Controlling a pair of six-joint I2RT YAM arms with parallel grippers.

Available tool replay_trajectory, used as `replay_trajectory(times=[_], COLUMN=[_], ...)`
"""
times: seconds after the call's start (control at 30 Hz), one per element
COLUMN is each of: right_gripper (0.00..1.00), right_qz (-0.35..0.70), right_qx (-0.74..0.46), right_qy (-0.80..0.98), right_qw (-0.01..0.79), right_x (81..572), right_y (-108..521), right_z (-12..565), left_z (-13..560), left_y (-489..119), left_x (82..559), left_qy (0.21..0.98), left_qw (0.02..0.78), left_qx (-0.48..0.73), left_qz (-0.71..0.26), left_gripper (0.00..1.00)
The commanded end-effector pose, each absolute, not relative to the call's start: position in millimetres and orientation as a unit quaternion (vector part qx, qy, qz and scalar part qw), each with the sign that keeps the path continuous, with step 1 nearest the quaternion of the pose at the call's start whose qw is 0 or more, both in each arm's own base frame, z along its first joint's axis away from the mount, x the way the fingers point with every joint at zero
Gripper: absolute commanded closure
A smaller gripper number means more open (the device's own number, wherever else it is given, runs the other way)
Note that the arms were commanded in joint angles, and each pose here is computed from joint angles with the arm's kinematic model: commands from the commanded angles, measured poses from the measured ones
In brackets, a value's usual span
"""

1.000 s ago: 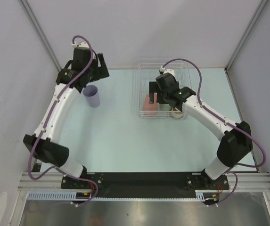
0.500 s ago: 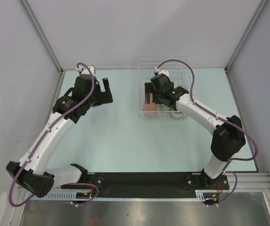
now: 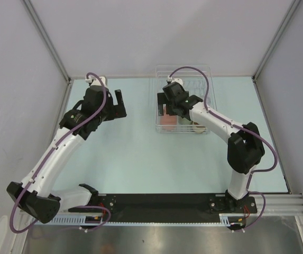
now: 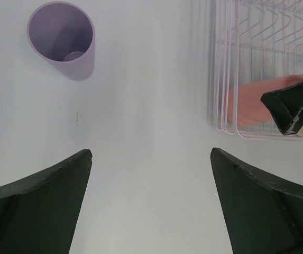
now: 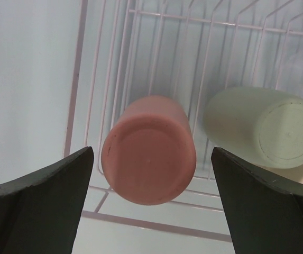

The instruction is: Unload the cups from the dish rack

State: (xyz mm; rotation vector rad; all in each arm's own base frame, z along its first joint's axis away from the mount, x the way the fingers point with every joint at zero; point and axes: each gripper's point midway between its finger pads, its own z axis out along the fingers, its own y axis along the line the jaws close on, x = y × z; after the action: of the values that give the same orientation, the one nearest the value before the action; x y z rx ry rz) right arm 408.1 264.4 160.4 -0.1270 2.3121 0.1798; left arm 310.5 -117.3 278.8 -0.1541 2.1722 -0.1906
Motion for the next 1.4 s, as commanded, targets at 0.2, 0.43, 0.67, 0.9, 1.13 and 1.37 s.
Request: replay_trajectory(times=[0.2,0.43,0.67,0.9,1.13,1.37], right_gripper=[0.15,0.67,1.0,1.0,1.0,1.0], right_qz=[0.077,0.081,0.081,0.075,0.112,0.322], right_qx=[-0.057,-0.057,-0.052,-0.035,-0.006,0.033], right_qy=[0.906,0.908,0.902,0.878,0.846,0.798], right_qw=[0.412,0.407,0.421,0.472,0.521,0.508], right_x=[427,427,427,437,434,400], right_y=[276,280,278,270,251,244], right_z=[163,161,175,239,320,334], left_z=[266,264,262,268,273,314], left_y=[-125,-125,-126,-130,-150,-187], left_x=[313,312,312,318,325,324], left_qy=[0.883,0.883,0.883,0.876,0.867,0.801], left_qw=[0.456,0.457,0.456,0.463,0.461,0.472], left_qx=[-0.063,-0.061,-0.061,-0.081,-0.096,-0.097], left_qz=[-0.09,-0.091,-0.094,-0.108,-0.164,-0.354], left_gripper=[0.01,0.03,0.05,0.06,0.08,0.01])
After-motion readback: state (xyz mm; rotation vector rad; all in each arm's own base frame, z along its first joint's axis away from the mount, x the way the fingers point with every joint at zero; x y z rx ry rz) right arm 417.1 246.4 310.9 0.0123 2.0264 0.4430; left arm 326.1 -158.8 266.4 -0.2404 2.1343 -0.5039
